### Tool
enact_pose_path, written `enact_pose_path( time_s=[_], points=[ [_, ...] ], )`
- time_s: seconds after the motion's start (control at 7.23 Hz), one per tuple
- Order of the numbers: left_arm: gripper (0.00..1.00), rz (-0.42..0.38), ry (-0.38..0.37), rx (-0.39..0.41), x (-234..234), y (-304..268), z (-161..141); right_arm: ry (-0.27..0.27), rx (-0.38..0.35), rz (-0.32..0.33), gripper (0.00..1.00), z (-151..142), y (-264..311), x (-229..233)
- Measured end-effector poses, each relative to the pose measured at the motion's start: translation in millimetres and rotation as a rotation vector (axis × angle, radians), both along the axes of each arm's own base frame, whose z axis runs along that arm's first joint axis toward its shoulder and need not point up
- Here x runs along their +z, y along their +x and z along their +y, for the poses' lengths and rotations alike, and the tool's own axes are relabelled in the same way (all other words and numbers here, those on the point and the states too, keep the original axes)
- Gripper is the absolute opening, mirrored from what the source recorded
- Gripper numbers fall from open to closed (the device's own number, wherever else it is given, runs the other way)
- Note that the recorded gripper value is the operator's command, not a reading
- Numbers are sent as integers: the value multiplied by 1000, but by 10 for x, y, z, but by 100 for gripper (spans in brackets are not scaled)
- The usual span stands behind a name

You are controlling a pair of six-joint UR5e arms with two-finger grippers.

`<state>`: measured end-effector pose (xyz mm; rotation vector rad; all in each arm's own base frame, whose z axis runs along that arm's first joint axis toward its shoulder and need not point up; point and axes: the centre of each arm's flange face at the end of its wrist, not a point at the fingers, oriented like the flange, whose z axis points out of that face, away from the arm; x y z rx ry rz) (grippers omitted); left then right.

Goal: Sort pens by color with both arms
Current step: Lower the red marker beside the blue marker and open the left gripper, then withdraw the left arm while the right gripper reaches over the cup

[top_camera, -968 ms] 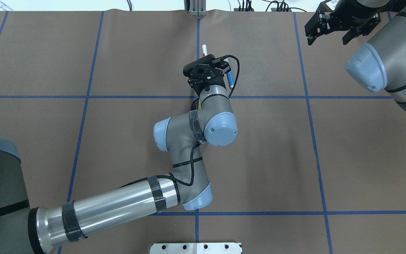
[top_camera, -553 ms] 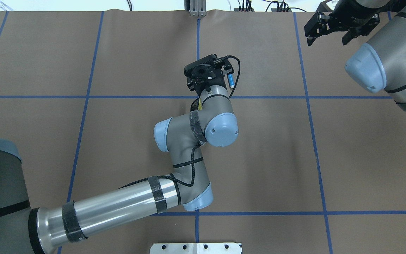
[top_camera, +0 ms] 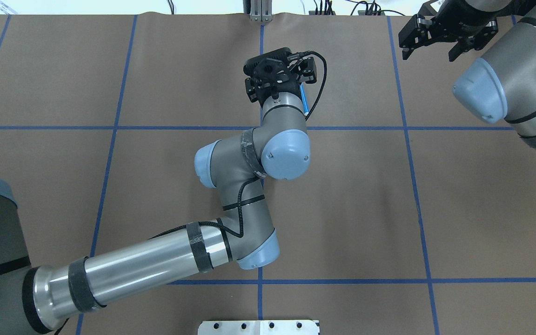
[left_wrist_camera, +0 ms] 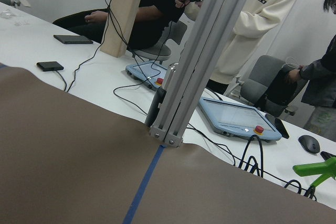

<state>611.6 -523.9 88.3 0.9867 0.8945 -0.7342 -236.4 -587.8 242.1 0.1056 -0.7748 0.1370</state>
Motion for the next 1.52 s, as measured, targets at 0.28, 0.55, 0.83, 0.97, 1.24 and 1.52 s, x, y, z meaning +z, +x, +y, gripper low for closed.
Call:
enact_pose_path(
  time_s=[0.28,0.55,0.83,0.97,1.24,1.52],
  points=[
    [99,-26,9,126,248,-628,-81,-45,40,-9,100,22,-265,-163],
    [99,-87,-92,319,809,-1596,-258,1,52,15,99,58,-636,-471],
    [99,-122,-239,491,1274,-2622,-420,18,145,42,81,302,-1172,-729],
    [99,-142,-312,592,1434,-3134,-526,34,188,51,71,510,-1487,-830],
    [99,-180,-401,769,1660,-4121,-620,59,245,42,62,961,-2051,-1008],
    [99,-231,-432,890,1965,-4792,-653,78,280,34,60,1327,-2455,-1044]
  ],
)
